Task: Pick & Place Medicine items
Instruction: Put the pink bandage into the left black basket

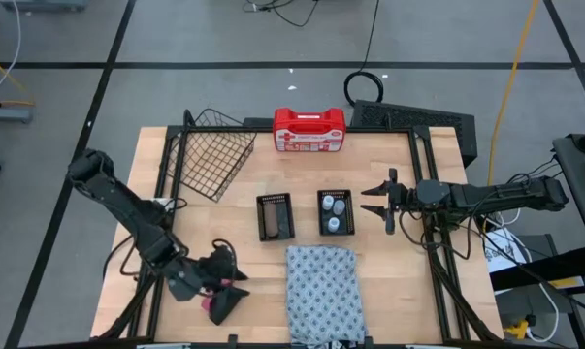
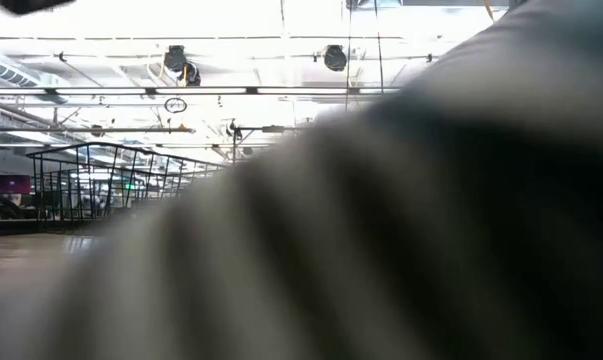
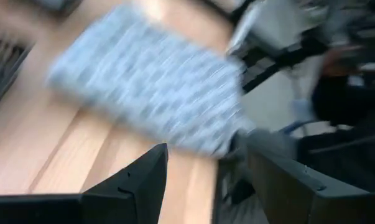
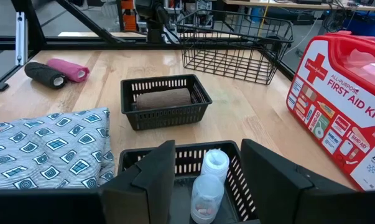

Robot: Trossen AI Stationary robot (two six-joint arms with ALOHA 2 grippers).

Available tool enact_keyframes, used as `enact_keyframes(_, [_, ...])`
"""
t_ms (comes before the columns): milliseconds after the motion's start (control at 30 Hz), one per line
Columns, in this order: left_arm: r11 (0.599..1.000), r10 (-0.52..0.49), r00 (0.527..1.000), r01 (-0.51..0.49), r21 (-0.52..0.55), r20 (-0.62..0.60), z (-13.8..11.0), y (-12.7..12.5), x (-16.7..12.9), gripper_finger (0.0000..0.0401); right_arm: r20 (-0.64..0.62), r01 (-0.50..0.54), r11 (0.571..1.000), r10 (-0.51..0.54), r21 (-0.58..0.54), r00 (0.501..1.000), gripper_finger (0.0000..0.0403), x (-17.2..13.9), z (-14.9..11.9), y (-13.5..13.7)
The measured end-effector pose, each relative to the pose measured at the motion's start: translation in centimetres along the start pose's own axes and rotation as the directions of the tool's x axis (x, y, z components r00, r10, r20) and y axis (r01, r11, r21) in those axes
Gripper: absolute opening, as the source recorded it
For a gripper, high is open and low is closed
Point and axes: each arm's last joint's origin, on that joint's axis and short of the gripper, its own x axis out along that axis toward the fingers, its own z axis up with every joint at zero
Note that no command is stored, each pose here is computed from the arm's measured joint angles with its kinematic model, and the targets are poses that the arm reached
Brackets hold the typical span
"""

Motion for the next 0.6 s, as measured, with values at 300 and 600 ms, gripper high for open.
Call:
enact_keyframes(300, [0.960, 0.187, 0.968, -0.217, -0.179, -0.169, -1.9, 2.0, 0.4, 0.0223, 0.000, 0.000, 1.000, 0.000, 0.007, 1.000, 0.0171, 0.0, 0.0, 0.0])
enact_keyframes(600, [0.822, 0.211, 0.843, -0.427, -0.377, -0.495, -4.2, 3.0, 1.5, 0.0223, -0.002, 0.000, 1.000, 0.000, -0.011, 1.000, 0.0171, 0.0, 0.0, 0.0])
